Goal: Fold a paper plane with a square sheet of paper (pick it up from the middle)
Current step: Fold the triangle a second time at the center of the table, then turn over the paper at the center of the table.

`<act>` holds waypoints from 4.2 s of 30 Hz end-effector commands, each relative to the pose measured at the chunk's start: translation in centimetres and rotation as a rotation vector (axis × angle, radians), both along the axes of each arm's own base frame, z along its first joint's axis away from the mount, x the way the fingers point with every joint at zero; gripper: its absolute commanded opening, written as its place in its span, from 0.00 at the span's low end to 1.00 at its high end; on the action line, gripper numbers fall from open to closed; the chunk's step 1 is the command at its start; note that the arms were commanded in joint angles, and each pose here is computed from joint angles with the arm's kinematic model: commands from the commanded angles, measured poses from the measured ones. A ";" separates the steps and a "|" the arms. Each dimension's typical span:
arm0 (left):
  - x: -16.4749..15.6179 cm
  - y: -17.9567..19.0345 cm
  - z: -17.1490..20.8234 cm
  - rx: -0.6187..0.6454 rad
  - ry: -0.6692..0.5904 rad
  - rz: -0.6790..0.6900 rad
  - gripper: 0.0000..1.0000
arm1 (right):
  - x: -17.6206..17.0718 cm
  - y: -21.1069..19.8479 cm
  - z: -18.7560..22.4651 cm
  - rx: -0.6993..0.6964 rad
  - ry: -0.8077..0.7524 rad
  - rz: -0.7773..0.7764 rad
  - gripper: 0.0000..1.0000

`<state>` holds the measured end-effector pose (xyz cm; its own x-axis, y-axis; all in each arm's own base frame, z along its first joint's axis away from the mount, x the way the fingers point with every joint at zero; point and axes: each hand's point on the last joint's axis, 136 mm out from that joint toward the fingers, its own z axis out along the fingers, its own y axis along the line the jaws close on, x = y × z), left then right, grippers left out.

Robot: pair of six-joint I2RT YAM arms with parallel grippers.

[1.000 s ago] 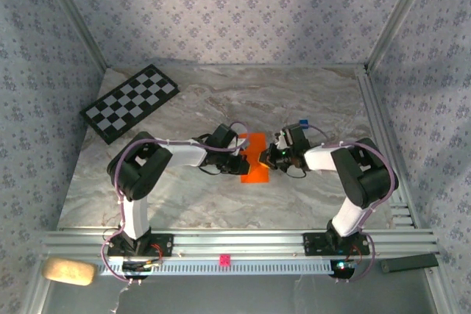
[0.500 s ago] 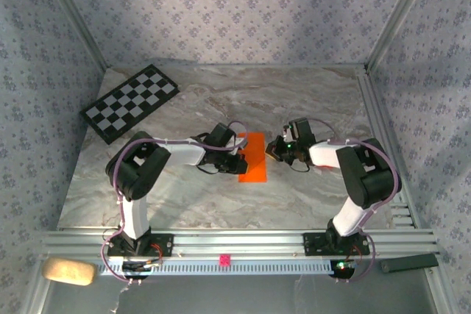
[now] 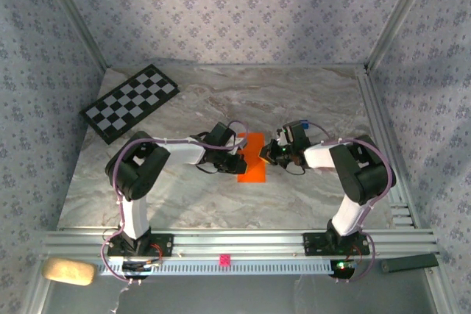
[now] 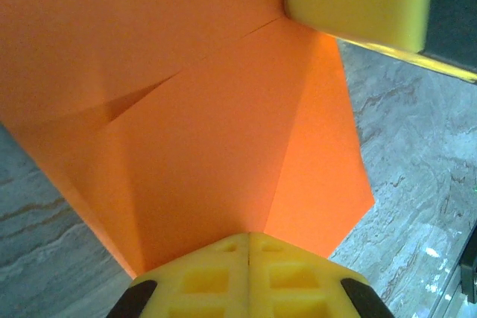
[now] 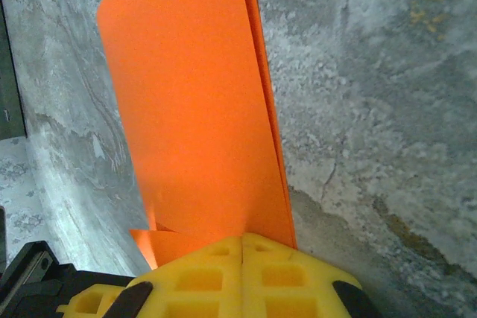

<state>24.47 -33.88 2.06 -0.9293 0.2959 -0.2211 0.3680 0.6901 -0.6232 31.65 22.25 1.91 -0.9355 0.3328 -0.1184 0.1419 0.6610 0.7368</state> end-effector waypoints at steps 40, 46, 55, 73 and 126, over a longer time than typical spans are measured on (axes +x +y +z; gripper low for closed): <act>-2.7 0.4 -0.9 0.075 0.134 0.001 0.13 | -3.9 -3.7 -6.2 -0.214 0.175 -0.039 0.00; -4.3 2.0 -1.1 0.093 0.146 -0.017 0.14 | -3.8 -3.7 -6.1 -0.215 0.174 -0.040 0.00; -4.9 2.0 1.1 0.035 0.117 -0.035 0.13 | -3.2 -3.0 -5.3 -0.192 0.140 -0.013 0.00; 5.5 -0.6 9.9 -0.159 -0.089 0.072 0.12 | -2.2 -3.4 4.2 -0.231 -0.055 -0.025 0.29; 2.8 0.6 -1.3 0.097 0.052 -0.042 0.08 | -4.1 2.6 3.3 -0.057 0.056 0.010 0.36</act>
